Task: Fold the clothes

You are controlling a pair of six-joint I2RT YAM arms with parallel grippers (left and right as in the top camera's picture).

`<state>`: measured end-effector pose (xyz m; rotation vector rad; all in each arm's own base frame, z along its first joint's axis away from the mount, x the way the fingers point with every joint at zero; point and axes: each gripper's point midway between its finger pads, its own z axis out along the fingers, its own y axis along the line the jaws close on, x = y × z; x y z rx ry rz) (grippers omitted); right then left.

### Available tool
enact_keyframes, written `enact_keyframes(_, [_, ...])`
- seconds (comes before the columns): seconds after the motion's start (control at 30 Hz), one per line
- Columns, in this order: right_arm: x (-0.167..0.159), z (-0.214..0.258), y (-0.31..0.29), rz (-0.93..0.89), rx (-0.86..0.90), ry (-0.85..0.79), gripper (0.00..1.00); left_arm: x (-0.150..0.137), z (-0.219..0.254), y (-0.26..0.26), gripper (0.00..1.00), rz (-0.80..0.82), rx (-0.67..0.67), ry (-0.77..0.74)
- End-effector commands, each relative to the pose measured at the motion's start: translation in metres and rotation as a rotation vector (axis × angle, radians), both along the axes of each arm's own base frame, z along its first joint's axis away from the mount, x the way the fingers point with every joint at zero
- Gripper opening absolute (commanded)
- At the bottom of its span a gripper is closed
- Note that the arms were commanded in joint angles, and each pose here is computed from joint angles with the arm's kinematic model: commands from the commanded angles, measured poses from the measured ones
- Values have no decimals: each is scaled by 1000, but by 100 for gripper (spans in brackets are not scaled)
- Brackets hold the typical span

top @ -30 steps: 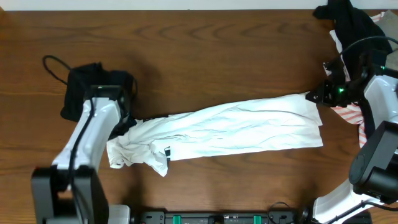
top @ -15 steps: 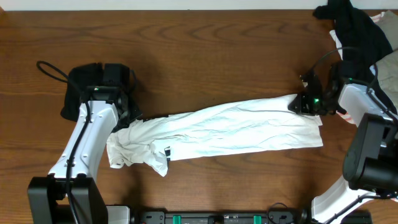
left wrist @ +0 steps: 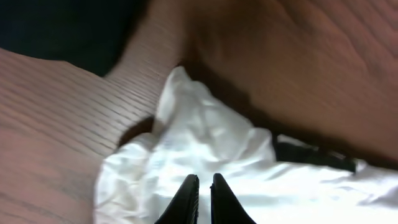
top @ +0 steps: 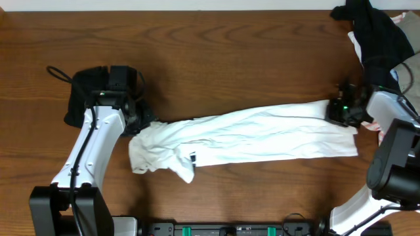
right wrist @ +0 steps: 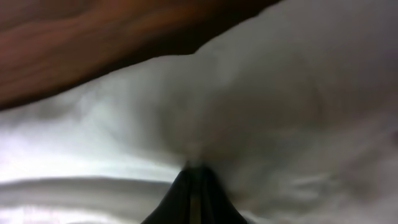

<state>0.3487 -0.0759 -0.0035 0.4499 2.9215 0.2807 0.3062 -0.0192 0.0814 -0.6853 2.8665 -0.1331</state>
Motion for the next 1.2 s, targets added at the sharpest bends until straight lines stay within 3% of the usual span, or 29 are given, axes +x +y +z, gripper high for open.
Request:
enact_keyframes(0.0, [-21, -14, -40, -135, -117, 90, 8, -10, -3, -26, 10, -138, -83, 32])
enact_keyframes(0.1, [-21, -14, -41, -145, -103, 85, 8, -23, -2, -53, 11, -315, -145, 57])
enact_keyframes(0.27, [-20, -13, -39, -141, -96, 82, 9, -47, -3, -89, 17, -577, -128, 95])
enact_keyframes(0.43, [-21, -14, -39, -139, -95, 86, 10, -68, -4, -116, 33, -693, -116, 134])
enact_keyframes(0.63, [-22, -14, -38, -139, -93, 90, 11, -100, -14, -116, 37, -682, -110, 249])
enact_keyframes(0.9, [-23, -14, -36, -138, -83, 95, 11, -100, -37, -117, 50, -632, -116, 229])
enact_keyframes(1.17, [-23, -14, -33, -135, -65, 94, 11, -98, -64, -119, 53, -603, -120, 249])
